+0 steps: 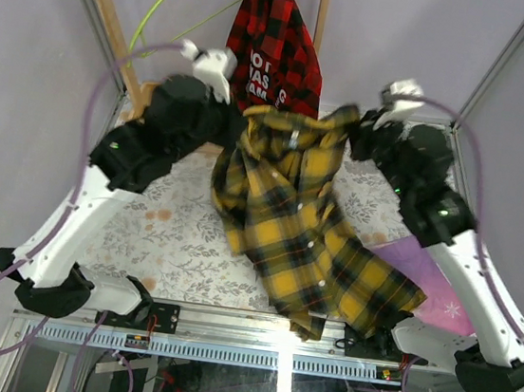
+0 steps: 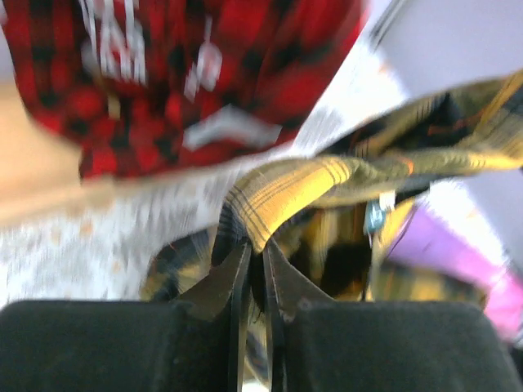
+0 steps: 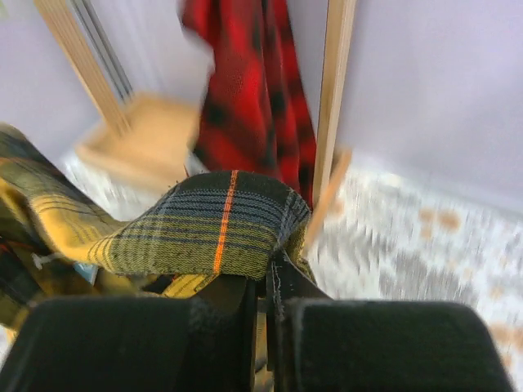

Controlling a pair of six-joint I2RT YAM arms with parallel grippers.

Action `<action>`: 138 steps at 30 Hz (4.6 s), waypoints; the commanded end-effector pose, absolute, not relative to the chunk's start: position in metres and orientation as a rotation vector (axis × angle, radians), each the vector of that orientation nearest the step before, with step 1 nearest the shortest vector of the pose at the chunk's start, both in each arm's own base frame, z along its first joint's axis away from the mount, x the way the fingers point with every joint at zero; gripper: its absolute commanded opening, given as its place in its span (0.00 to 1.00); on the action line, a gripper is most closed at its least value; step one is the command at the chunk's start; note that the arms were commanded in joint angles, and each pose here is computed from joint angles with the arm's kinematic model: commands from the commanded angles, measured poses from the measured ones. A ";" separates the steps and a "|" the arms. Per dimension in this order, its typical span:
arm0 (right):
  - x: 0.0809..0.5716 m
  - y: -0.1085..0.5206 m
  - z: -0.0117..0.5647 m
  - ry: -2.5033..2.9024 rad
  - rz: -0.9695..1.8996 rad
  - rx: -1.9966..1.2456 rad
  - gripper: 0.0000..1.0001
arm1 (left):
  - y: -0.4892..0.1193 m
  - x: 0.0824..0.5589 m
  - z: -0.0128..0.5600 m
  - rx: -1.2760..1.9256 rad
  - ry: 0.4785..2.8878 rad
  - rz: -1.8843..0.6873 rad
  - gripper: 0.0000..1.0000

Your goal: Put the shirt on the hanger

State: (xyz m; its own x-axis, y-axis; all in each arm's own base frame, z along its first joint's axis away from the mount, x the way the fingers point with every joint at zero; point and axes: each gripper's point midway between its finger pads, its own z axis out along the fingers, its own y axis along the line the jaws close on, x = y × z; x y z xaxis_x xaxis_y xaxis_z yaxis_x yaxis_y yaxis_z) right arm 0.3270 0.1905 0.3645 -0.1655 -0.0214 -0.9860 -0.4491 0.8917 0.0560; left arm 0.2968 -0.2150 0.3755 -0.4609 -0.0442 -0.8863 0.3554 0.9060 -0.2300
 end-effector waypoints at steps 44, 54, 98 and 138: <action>0.385 0.222 0.432 1.833 0.405 -0.210 0.00 | -0.301 0.278 0.387 0.066 1.673 -0.440 0.72; 0.365 0.219 0.440 1.806 0.468 -0.213 0.00 | -0.312 0.299 0.332 -0.138 1.700 -0.337 0.71; 0.335 0.213 0.420 1.834 0.531 -0.231 0.00 | -0.288 0.329 0.254 -0.289 1.764 -0.063 0.66; 0.240 0.202 0.741 0.842 0.850 -0.303 0.00 | -0.176 0.269 0.730 -0.198 0.925 -0.475 0.00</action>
State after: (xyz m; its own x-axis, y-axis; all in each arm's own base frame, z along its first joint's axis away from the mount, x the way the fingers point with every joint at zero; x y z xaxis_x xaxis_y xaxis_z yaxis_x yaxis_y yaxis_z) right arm 0.2685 0.2211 0.6912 0.2521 0.4314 -0.8662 -0.7408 0.6620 0.1140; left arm 0.2911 -0.2156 0.6791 0.3576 -0.4573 -0.8143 0.3170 0.8796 -0.3548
